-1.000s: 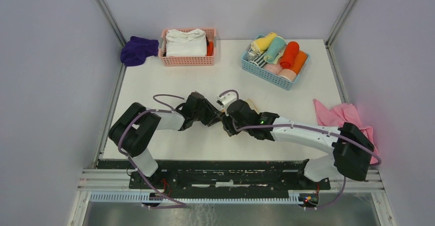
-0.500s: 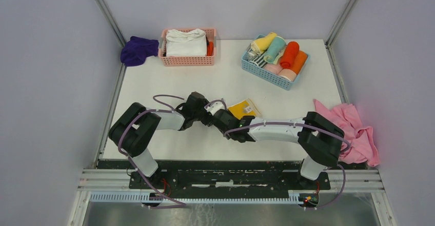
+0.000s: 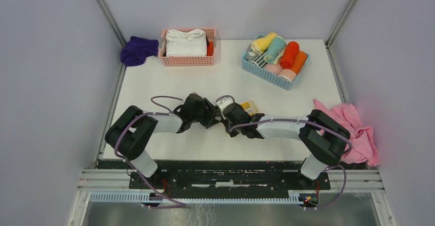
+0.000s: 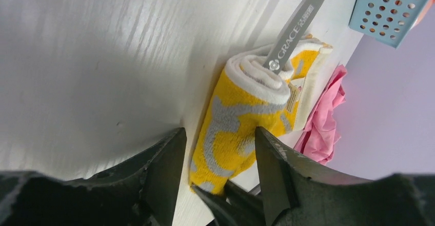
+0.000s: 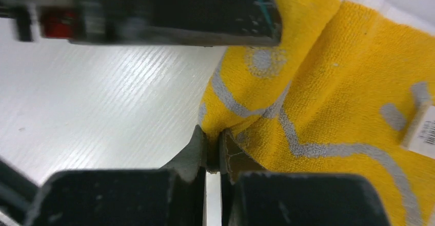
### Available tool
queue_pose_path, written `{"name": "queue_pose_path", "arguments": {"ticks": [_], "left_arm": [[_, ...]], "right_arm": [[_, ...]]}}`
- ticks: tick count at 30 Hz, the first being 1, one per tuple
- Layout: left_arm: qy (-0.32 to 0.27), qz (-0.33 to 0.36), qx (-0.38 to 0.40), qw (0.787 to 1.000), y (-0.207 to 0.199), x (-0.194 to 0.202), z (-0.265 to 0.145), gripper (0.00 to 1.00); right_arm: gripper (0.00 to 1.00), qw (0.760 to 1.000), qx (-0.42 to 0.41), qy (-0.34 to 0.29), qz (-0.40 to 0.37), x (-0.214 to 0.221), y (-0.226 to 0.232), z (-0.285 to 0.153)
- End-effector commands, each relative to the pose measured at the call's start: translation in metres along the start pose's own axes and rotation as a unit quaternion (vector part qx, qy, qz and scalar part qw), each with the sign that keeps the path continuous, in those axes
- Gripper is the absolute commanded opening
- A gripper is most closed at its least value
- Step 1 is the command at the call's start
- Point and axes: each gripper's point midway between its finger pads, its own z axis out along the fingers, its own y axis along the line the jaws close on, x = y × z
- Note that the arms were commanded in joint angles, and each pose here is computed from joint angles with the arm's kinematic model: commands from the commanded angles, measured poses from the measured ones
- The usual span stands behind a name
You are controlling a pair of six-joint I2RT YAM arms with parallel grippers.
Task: Roll the towels
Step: Roll the towel at the center of the board.
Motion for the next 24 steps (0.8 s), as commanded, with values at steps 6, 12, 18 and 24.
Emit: {"name": "queue_pose_path", "arguments": {"ticks": [6, 12, 18, 24], "left_arm": [[0.012, 0.019, -0.002, 1.000, 0.029, 0.007, -0.015, 0.64], [0.035, 0.033, 0.055, 0.997, 0.009, 0.009, -0.010, 0.65], [0.061, 0.047, 0.057, 0.995, 0.004, 0.013, 0.000, 0.63], [0.062, 0.047, 0.034, 0.996, 0.021, 0.013, 0.010, 0.61]], "right_arm": [[0.04, 0.940, -0.278, -0.039, 0.193, 0.006, 0.026, -0.019], [0.03, 0.894, -0.350, -0.031, 0.278, 0.016, 0.021, -0.020], [0.03, 0.855, -0.380, -0.013, 0.353, 0.026, 0.004, -0.016], [0.03, 0.835, -0.378, 0.009, 0.400, 0.040, -0.018, -0.013]]}}
